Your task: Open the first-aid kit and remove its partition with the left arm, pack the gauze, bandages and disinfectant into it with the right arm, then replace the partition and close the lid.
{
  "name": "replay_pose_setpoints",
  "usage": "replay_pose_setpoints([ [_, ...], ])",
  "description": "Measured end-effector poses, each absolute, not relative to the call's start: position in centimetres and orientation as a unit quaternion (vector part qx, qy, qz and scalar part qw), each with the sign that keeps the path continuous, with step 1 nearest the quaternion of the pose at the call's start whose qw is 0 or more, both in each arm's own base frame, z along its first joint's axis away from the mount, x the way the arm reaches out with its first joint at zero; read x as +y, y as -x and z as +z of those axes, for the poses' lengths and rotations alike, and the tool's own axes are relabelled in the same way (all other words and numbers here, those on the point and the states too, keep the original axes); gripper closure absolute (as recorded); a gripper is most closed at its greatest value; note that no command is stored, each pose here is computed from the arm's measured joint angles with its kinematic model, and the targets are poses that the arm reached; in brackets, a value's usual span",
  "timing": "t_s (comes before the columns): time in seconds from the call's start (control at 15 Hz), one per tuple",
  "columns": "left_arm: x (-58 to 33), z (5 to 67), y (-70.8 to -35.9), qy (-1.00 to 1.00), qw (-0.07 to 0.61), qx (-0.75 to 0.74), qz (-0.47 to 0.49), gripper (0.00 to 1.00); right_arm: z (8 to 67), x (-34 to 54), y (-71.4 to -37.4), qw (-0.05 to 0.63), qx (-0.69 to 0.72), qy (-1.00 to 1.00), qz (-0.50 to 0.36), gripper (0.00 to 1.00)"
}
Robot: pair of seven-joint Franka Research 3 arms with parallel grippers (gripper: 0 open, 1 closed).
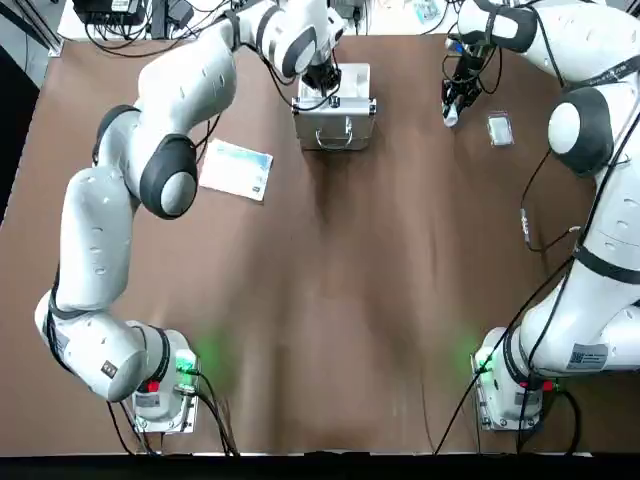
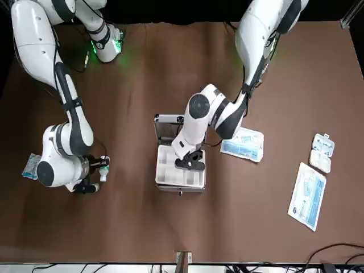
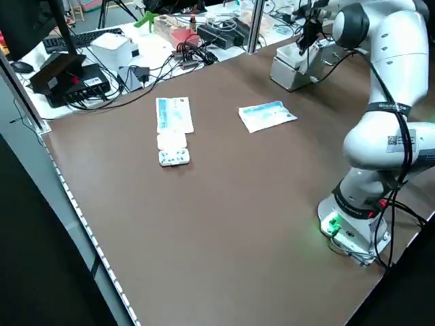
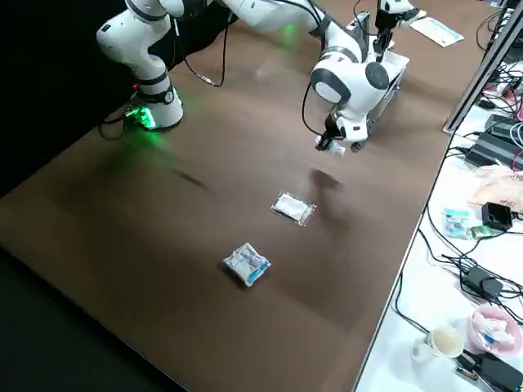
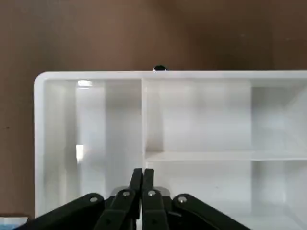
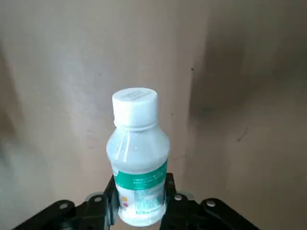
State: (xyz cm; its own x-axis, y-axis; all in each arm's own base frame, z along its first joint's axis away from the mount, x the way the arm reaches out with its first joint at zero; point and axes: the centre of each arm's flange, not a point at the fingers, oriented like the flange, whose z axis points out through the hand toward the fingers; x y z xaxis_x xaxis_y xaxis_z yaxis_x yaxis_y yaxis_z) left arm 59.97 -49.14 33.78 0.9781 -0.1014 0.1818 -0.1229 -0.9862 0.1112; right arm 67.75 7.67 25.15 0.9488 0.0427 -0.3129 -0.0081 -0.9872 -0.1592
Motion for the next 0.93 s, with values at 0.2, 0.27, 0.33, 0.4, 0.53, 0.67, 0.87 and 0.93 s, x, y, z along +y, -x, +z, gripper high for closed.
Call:
replay_pose_setpoints([
  [0.2, -48.8, 37.6, -59.8, -0.991, 0.064, -0.059, 0.101, 0.97, 26.9, 10.3, -68.2, 0.107, 0.016, 0.981, 0.161, 0.60],
  [0.27, -48.7, 38.6, -59.6, -0.991, 0.062, -0.059, 0.101, 0.97, 27.7, 11.7, -68.3, 0.117, 0.026, 0.979, 0.163, 0.60],
  [0.33, -48.4, 39.8, -59.6, -0.991, 0.062, -0.059, 0.104, 0.97, 28.4, 13.2, -68.3, 0.122, 0.037, 0.978, 0.164, 0.60],
  [0.4, -47.8, 41.1, -59.8, -0.990, 0.062, -0.057, 0.110, 0.97, 29.1, 14.8, -68.3, 0.125, 0.047, 0.977, 0.164, 0.60],
  [0.53, -45.6, 43.5, -60.8, -0.990, 0.058, -0.051, 0.116, 0.97, 30.1, 18.4, -67.9, 0.135, 0.063, 0.975, 0.166, 0.60],
  [0.67, -42.2, 45.2, -62.5, -0.991, 0.049, -0.040, 0.117, 0.97, 31.0, 22.2, -67.3, 0.145, 0.071, 0.973, 0.168, 0.60],
  [0.87, -34.1, 46.2, -66.9, -0.992, 0.037, -0.015, 0.122, 0.97, 33.2, 28.4, -66.8, 0.179, 0.076, 0.972, 0.135, 0.60],
  [0.93, -32.3, 45.8, -67.7, -0.992, 0.032, -0.017, 0.120, 0.97, 33.7, 29.6, -66.9, 0.194, 0.077, 0.971, 0.119, 0.60],
])
